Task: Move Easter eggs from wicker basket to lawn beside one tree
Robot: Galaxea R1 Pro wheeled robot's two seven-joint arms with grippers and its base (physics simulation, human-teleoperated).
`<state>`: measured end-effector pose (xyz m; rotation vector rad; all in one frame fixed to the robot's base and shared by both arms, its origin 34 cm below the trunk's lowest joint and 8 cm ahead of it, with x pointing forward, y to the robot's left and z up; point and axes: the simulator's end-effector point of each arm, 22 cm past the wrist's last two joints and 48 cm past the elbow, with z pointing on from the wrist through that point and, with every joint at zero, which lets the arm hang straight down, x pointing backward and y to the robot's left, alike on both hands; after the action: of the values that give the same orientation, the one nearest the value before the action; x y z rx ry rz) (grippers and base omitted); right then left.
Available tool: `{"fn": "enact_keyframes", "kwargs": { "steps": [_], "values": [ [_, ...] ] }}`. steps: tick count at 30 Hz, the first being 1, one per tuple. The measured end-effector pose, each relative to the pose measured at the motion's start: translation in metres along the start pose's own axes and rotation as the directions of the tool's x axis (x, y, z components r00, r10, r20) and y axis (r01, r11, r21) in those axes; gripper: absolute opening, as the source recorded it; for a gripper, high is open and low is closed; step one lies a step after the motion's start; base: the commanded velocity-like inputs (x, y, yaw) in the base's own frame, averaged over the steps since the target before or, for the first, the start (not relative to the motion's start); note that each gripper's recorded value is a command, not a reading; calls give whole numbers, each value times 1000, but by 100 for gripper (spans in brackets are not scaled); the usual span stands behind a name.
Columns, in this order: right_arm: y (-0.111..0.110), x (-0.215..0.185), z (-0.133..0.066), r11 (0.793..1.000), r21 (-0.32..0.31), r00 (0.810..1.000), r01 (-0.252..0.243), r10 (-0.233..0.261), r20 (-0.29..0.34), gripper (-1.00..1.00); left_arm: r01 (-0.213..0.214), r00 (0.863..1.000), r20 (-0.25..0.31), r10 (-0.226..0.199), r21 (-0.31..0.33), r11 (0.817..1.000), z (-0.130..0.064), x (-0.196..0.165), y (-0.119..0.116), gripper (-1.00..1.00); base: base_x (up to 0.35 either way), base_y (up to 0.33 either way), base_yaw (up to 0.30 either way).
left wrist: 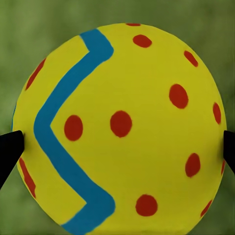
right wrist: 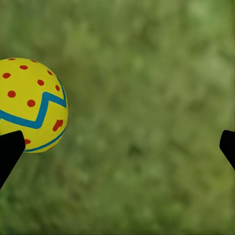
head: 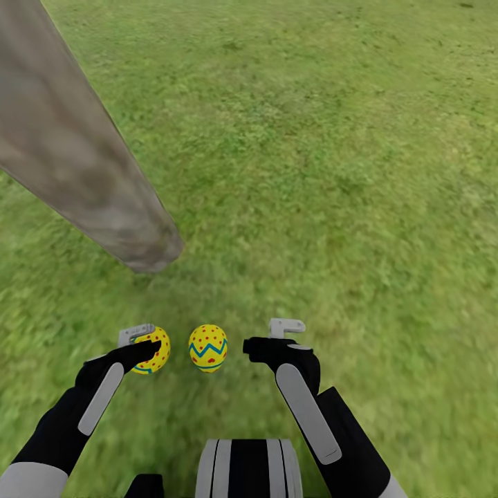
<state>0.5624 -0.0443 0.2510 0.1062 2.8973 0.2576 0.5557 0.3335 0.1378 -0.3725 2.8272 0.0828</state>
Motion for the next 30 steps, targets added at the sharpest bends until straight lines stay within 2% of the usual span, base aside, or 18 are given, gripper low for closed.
{"fn": "enact_keyframes", "kwargs": {
  "steps": [15, 30],
  "values": [
    [-3, 10, 12, 1000, 3, 1000, -5, 5, -28, 100, -3, 1000, -26, 3, -6, 1000, 10, 13, 2, -100, 0, 0, 0],
    [-4, 18, 20, 1000, 3, 999, -7, 7, -48, 100, -17, 1000, -17, 17, -7, 1000, 13, 11, 1, -100, 0, 0, 0]
  ]
}}
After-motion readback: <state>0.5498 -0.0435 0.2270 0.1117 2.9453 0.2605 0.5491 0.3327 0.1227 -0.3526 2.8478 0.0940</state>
